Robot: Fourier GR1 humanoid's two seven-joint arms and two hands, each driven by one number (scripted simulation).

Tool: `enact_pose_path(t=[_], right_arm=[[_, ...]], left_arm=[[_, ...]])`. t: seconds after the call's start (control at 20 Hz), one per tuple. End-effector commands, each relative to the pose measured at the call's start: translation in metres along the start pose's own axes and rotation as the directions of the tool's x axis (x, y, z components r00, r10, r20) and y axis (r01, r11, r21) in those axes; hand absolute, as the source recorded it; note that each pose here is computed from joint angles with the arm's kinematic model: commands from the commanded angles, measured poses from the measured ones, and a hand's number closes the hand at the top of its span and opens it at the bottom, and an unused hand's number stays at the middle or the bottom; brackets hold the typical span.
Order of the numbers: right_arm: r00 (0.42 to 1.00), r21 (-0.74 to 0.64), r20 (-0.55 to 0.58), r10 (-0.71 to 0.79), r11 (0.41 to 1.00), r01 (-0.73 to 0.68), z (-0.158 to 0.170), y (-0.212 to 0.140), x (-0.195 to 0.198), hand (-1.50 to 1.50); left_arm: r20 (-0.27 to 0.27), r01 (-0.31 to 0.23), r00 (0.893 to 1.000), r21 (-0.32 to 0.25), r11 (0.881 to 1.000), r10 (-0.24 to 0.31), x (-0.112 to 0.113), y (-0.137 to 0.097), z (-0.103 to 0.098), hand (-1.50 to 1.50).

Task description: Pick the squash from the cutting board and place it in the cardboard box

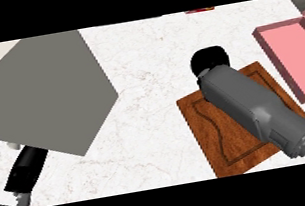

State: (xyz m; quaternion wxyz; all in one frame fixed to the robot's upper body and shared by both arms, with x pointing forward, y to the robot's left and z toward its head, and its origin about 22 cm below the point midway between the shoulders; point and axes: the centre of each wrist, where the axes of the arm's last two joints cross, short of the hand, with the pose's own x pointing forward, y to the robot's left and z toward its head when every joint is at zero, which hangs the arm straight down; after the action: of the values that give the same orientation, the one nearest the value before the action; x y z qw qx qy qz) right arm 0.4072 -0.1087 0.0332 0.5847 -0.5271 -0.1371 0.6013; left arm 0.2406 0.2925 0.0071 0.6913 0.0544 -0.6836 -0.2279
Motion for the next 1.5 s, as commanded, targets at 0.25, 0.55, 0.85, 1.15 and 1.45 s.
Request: enact_pose_path(t=[0.25,0.55,0.85,1.15,1.45], right_arm=[[0.806,-0.284,0.34,-0.484,0.764,0.579,-0.003,-0.076,-0.056,1.5],[0.832,-0.466,0.375,-0.408,0.693,0.55,-0.011,-0.094,-0.074,1.5],[0.767,-0.587,0.272,-0.582,0.531,0.611,-0.002,-0.143,-0.099,1.5],[0.604,-0.684,0.162,-0.781,0.352,0.639,-0.021,-0.152,-0.154,1.5],[0.512,-0.74,0.081,-0.855,0.293,0.606,-0.039,-0.147,-0.216,1.5]], left_arm=[[0.234,0.02,0.972,0.02,1.0,-0.024,0.047,0.004,-0.031,0.0],[0.241,0.025,0.97,0.01,1.0,-0.027,0.053,0.0,-0.043,0.0],[0.221,0.026,0.975,0.025,0.999,-0.031,0.053,0.012,-0.042,0.0],[0.222,0.021,0.975,0.031,0.999,-0.028,0.043,0.002,-0.038,0.0],[0.206,0.014,0.978,0.031,0.999,-0.02,0.041,0.006,-0.034,0.0]])
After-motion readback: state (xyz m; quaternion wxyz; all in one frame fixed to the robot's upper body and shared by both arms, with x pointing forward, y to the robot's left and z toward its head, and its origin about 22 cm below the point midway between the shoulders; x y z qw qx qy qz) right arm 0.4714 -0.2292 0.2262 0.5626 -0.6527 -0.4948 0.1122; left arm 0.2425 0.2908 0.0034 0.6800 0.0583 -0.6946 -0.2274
